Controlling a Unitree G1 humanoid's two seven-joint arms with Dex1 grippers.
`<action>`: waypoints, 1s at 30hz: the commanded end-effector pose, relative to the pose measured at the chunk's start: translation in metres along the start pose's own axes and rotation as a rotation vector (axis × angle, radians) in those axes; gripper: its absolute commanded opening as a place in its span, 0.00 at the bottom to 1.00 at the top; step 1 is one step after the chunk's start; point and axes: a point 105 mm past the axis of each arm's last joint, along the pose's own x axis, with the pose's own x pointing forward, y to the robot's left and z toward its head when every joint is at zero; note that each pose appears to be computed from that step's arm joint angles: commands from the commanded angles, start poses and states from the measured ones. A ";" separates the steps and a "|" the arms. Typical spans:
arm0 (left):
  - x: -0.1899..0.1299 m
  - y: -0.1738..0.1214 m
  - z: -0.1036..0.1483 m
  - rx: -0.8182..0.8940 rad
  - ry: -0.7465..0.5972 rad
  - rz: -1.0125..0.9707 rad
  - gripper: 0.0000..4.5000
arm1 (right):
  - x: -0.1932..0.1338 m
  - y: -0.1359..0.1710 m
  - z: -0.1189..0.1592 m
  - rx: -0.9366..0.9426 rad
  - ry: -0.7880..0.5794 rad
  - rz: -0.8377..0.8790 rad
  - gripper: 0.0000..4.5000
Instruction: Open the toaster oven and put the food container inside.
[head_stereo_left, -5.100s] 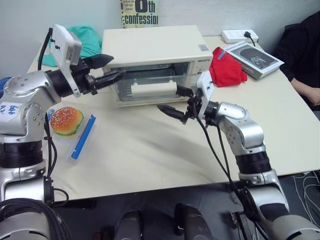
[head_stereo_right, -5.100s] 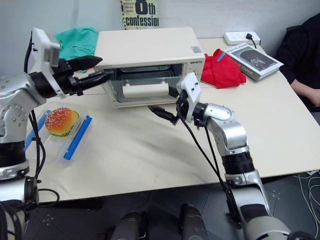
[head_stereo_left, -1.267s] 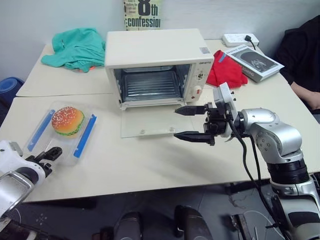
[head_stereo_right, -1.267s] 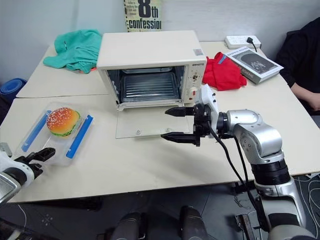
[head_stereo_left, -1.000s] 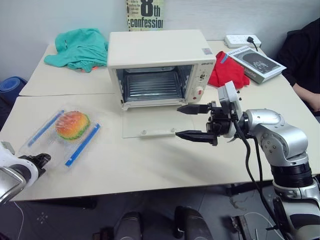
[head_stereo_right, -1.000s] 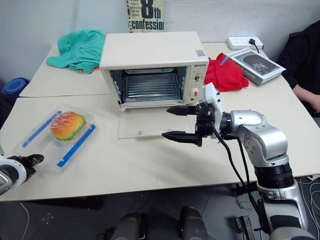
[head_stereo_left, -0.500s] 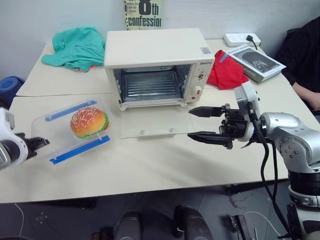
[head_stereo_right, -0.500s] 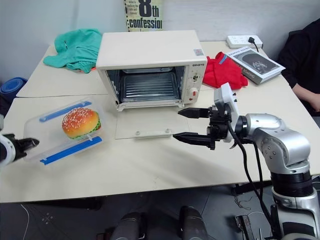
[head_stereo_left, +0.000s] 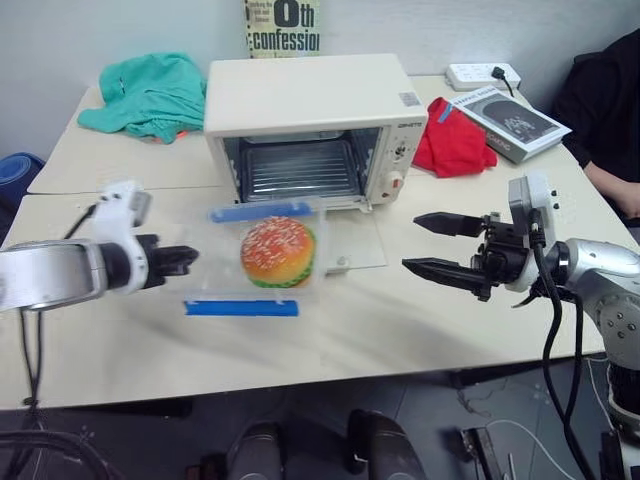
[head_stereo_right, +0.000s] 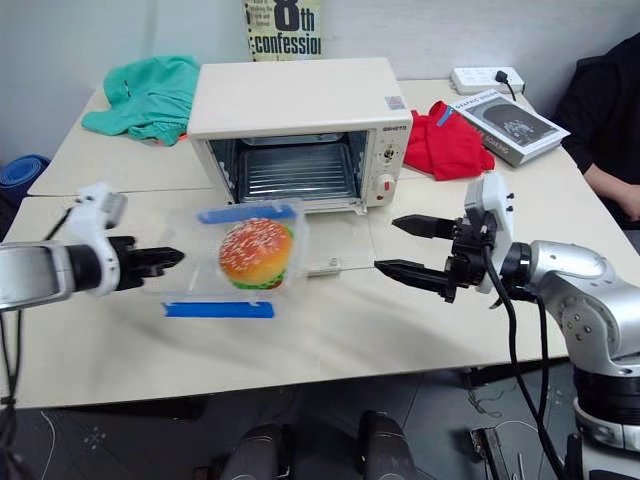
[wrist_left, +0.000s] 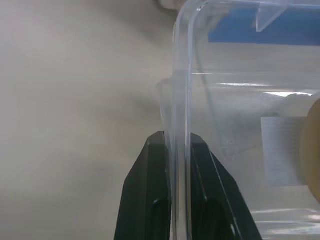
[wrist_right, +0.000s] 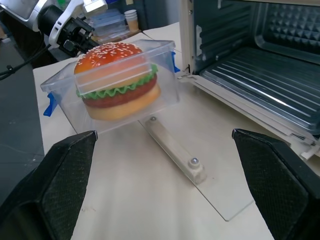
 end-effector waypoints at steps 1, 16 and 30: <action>0.007 -0.016 0.017 -0.025 -0.048 0.009 0.01 | -0.013 0.007 0.022 -0.068 -0.045 -0.028 1.00; 0.041 -0.049 0.033 -0.084 -0.042 0.096 0.17 | -0.013 0.016 0.016 -0.065 -0.060 -0.095 1.00; 0.012 -0.064 0.051 -0.103 -0.166 -0.227 0.61 | -0.014 0.011 0.012 -0.043 -0.057 -0.139 1.00</action>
